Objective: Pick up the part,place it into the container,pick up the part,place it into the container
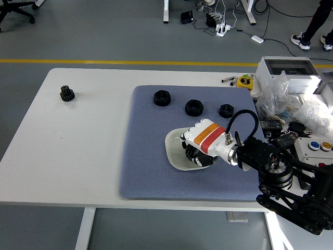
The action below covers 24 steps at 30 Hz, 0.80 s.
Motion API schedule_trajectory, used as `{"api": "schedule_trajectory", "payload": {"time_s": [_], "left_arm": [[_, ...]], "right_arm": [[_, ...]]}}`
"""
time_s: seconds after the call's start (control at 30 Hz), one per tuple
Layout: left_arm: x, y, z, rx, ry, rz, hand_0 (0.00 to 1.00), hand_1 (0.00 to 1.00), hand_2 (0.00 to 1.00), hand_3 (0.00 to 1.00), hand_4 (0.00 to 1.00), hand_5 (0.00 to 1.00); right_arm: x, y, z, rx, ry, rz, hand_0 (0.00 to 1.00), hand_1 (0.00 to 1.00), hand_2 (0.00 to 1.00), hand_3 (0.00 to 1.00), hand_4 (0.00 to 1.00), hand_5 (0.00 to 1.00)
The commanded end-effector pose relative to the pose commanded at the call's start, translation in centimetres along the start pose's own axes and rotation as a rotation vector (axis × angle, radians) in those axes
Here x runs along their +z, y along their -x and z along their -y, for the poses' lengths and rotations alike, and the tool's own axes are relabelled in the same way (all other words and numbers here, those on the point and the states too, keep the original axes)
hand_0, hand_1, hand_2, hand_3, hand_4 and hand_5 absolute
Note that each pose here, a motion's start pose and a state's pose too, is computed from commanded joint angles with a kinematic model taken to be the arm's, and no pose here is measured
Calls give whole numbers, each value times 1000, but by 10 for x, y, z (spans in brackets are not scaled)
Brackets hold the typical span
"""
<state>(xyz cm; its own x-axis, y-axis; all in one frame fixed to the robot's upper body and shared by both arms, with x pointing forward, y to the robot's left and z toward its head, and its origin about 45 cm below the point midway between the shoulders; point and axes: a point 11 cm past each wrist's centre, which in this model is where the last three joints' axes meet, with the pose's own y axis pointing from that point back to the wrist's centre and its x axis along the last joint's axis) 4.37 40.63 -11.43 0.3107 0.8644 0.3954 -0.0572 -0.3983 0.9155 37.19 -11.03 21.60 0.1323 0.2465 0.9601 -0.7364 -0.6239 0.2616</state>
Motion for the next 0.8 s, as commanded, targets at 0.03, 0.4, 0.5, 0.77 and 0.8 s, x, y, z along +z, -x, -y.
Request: {"api": "schedule_trajectory", "payload": {"time_s": [0.03, 0.4, 0.5, 0.77, 0.8], "left_arm": [[0, 0, 0, 0, 0, 0, 725, 726, 754, 611, 681, 577], [4, -3, 0, 8, 8, -5, 726, 723, 754, 610, 680, 576], [4, -4, 0, 8, 9, -7, 726, 723, 754, 610, 680, 576], [4, -4, 0, 9, 9, -6, 727, 723, 754, 611, 680, 574], [4, -3, 0, 9, 9, -6, 727, 723, 754, 611, 680, 574]], "right_arm": [[0, 0, 1, -3, 0, -1, 313, 417, 488, 479, 634, 199], [12, -3, 15, -52, 30, -3, 298, 423, 498, 483, 651, 223], [13, -1, 17, -62, 35, -7, 298, 423, 498, 483, 651, 223], [14, 3, 19, -85, 36, -19, 303, 431, 545, 494, 665, 213], [14, 3, 20, -87, 36, -21, 303, 431, 545, 494, 665, 213]]}}
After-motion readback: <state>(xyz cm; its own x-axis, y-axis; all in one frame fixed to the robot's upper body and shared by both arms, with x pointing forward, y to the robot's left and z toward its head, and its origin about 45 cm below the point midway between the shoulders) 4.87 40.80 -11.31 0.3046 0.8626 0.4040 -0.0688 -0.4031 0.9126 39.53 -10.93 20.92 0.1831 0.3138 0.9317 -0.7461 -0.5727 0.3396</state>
